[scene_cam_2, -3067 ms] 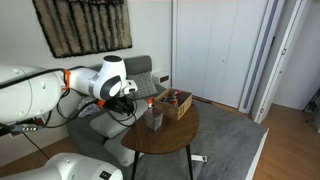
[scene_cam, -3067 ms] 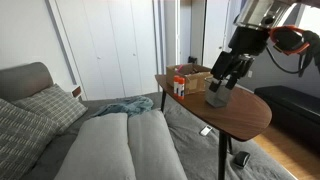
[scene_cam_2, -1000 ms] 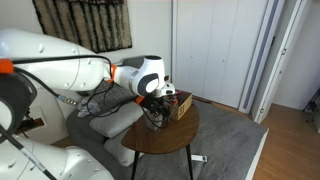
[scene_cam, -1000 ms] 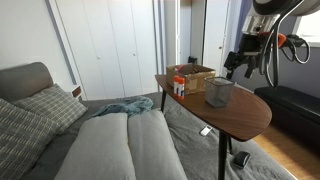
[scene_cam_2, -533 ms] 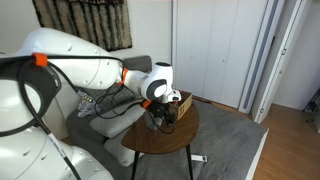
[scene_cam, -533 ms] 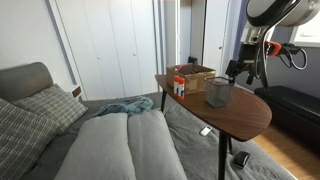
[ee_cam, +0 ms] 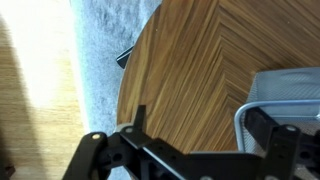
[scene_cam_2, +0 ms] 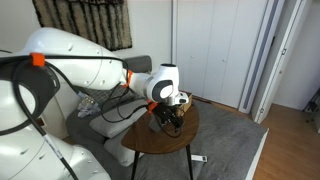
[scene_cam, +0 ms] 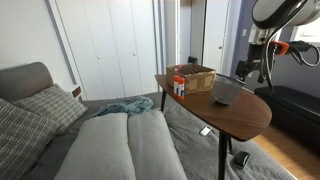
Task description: Turn the basket upside down then put one stick of glue on top of the basket
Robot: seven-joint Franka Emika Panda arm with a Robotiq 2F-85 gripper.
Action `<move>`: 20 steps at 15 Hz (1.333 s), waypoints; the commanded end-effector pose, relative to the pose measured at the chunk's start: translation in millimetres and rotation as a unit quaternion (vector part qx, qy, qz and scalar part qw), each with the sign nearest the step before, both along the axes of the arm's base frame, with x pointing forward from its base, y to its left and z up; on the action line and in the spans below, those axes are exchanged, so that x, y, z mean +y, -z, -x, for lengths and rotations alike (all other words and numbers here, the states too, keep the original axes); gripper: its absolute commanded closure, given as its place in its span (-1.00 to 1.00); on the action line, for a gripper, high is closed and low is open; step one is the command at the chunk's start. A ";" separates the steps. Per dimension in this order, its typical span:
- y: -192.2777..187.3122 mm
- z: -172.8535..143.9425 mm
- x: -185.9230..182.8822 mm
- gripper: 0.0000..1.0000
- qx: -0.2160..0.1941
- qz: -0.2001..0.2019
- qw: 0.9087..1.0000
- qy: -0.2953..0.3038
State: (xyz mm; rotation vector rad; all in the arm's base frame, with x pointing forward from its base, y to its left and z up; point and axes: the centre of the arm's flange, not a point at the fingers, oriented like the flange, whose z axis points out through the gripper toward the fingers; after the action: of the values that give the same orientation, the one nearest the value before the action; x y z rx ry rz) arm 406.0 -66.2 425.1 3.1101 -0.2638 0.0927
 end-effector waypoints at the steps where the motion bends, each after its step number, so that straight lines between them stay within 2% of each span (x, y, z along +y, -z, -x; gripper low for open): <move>1: 12.0 2.3 -4.8 -1.00 0.023 -0.003 1.000 0.015; 6: 25.5 9.5 -13.0 -1.00 0.049 -0.010 0.997 0.057; 11: 29.9 22.9 -15.3 -1.00 0.077 -0.016 0.990 0.119; 13: 30.8 28.1 -12.1 -1.00 0.089 -0.016 0.988 0.126; 17: 8.2 35.8 -9.2 -1.00 0.074 0.000 0.994 0.085; 20: -23.4 40.4 6.5 -1.00 0.072 0.034 0.997 0.017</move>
State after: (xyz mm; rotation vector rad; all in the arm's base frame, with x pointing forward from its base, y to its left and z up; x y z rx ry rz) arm 379.3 -75.0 412.7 3.0608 -0.4871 -0.1501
